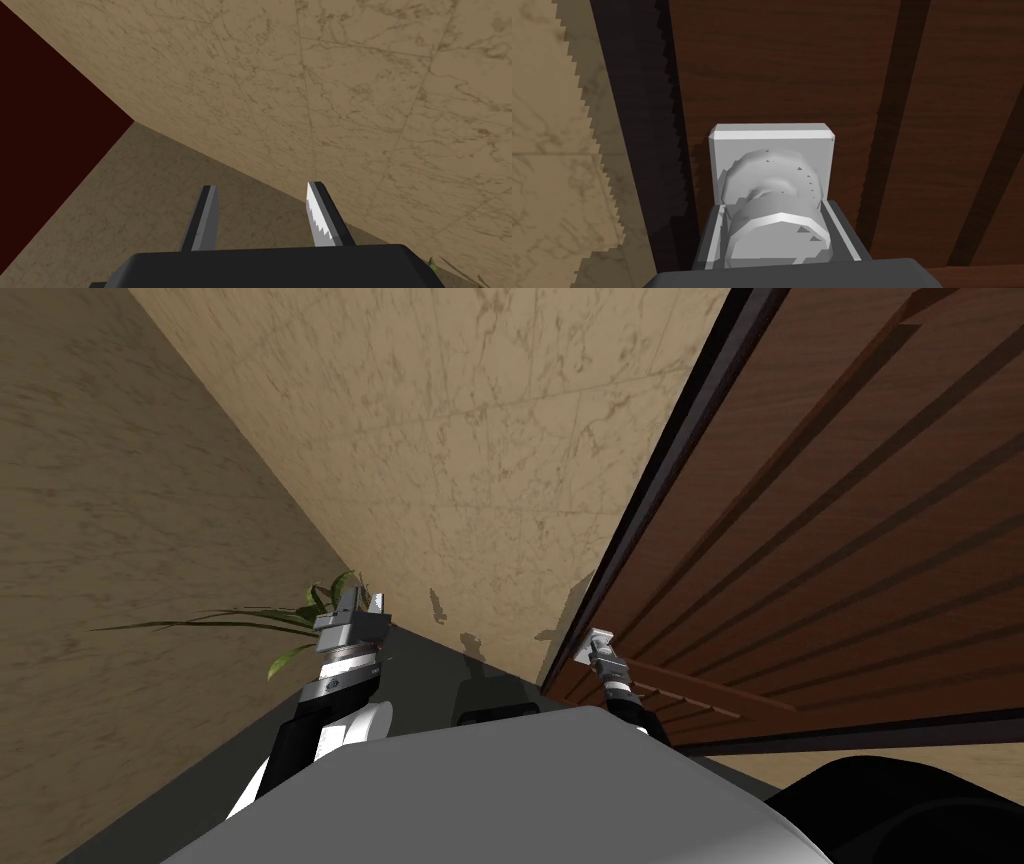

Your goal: Pull the door open

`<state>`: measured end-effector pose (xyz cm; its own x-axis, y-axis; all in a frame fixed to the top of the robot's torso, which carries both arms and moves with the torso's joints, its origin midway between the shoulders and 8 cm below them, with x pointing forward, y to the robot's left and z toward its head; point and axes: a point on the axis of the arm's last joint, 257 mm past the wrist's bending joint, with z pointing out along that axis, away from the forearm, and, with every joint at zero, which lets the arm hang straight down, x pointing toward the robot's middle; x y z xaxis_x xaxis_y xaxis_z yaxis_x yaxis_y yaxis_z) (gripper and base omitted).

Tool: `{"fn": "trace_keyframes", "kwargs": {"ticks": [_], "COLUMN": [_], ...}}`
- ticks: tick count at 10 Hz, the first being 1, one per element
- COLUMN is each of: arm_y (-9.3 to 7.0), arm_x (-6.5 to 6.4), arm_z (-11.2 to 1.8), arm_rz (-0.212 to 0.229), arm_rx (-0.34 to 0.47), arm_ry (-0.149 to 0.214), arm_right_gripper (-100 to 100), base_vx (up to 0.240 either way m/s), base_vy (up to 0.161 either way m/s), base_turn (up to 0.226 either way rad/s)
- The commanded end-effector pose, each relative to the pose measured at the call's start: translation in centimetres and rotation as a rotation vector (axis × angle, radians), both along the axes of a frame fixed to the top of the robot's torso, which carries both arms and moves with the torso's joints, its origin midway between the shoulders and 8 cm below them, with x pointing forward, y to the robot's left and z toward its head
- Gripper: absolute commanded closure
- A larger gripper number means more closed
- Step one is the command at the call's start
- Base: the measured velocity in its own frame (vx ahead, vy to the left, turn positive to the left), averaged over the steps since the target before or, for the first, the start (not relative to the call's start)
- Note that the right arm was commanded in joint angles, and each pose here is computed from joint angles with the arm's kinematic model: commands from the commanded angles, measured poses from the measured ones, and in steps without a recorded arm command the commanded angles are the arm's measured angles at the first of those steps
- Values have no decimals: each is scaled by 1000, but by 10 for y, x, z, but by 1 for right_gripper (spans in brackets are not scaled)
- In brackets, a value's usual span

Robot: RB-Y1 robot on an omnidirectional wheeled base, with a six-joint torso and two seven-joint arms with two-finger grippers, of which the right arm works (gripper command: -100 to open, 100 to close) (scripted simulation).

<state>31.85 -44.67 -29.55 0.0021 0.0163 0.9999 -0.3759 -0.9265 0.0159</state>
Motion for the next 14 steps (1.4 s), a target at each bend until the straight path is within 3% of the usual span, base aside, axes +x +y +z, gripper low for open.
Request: {"fn": "trace_keyframes", "kwargs": {"ticks": [1,7,14], "arm_y": [4,13,20], "arm_x": [0,2,2], "arm_z": [-2,-1,-3], "arm_rz": [15,85,131], "arm_rx": [6,15,17], "arm_ry": [4,-1,5], "arm_right_gripper": [100,100,100], "base_vx": [-208,-239,-183], "base_vy": [-22,-12,-20], "base_turn": [101,140,101]}}
